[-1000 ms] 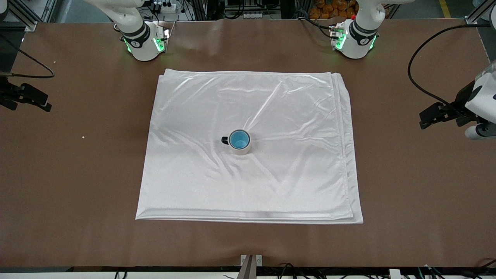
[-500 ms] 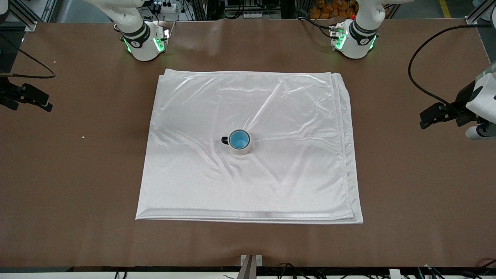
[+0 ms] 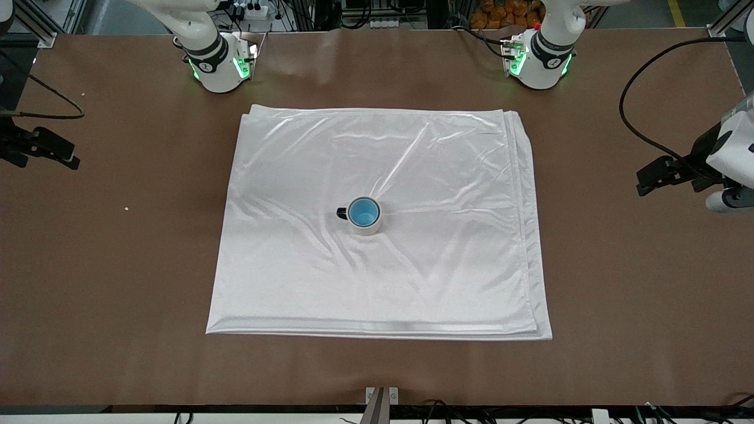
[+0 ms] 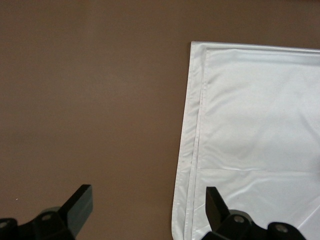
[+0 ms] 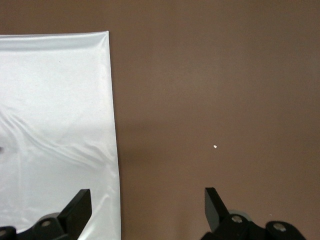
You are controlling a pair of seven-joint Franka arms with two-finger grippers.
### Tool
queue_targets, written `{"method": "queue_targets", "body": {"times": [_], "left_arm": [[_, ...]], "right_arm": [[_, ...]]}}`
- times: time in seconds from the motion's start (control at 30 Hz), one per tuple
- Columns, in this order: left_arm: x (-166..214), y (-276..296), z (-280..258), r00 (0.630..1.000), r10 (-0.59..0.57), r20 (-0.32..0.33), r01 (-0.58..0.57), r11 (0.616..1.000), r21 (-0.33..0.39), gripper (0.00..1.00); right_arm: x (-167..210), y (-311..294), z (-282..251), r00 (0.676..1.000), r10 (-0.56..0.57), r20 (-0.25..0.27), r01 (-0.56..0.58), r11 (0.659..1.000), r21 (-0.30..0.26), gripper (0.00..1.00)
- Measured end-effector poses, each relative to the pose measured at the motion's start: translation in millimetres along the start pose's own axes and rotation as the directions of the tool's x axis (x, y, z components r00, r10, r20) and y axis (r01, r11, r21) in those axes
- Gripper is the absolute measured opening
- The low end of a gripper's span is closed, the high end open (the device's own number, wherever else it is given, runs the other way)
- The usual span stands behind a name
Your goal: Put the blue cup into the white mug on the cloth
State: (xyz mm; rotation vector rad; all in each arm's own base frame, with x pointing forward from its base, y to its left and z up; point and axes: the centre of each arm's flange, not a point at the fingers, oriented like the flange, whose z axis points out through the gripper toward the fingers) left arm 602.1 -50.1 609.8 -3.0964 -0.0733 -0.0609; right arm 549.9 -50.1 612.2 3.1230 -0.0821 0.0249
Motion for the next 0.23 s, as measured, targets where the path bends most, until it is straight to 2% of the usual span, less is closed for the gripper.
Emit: {"method": "queue_targets", "body": {"times": [0.23], "left_arm": [[0.0, 0.3, 0.0, 1.000, 0.001, 0.000, -0.001, 1.000, 0.000, 1.00]], "right_arm": [[-0.1, -2.6, -0.5, 1.000, -0.005, -0.001, 0.005, 1.000, 0.000, 1.00]]}}
